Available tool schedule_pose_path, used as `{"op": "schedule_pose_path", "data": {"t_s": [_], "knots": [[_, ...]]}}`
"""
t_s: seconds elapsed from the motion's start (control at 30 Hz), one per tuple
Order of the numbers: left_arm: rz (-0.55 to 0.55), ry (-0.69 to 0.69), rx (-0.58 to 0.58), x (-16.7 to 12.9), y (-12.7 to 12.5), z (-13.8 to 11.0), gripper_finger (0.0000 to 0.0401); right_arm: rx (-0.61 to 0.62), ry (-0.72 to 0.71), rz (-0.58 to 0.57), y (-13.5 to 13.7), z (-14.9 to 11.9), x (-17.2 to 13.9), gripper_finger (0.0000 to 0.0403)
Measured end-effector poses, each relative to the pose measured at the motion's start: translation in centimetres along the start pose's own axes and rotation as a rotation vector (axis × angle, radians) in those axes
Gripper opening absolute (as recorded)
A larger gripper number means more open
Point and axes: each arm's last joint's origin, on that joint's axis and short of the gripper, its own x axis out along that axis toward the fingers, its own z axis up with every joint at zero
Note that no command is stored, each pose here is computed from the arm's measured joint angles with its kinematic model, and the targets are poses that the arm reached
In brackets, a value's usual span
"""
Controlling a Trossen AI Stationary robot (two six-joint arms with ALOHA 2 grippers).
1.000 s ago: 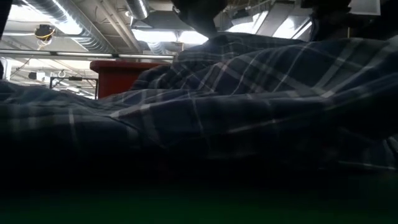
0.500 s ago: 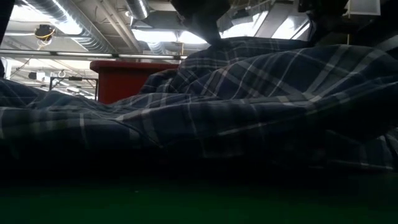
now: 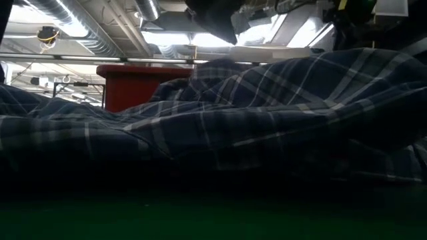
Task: Fold Laundry from Bin
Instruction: Fold the blue shirt
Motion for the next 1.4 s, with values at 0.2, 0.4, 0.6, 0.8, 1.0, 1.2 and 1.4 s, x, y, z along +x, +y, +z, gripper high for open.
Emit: {"op": "schedule_pose_path", "data": {"t_s": [0.2, 0.4, 0.6, 0.8, 1.0, 1.2, 1.4], "knots": [[-0.063, -0.06, -0.015, -2.8, 0.3, 0.7, 0.0098, -0.004, 0.05, 0.093, -0.3, -0.6, 0.7, 0.0175], [-0.281, -0.123, -0.007, -6.3, -1.2, 1.1, 0.0098, -0.005, -0.074, 0.535, 1.2, -0.3, 0.0, 0.0181], [-0.59, -0.073, -0.035, -9.4, -4.2, 0.2, 0.0098, 0.019, -0.269, 0.666, 4.1, 1.2, -3.7, 0.0182], [-0.748, 0.035, -0.042, -12.6, -6.6, -1.4, 0.0098, 0.022, -0.5, 0.73, 8.1, 2.2, -8.8, 0.0182], [-0.82, 0.07, -0.081, -15.4, -8.6, -2.7, 0.0098, -0.173, -0.577, 0.678, 13.8, 2.7, -12.3, 0.0182], [-0.872, 0.117, -0.143, -17.4, -10.5, -4.6, 0.0098, -0.352, -0.587, 0.67, 19.9, 3.3, -14.2, 0.0182], [-0.91, 0.131, -0.198, -18.5, -11.5, -5.4, 0.0098, -0.46, -0.523, 0.646, 23.6, 3.9, -14.1, 0.0182]]}}
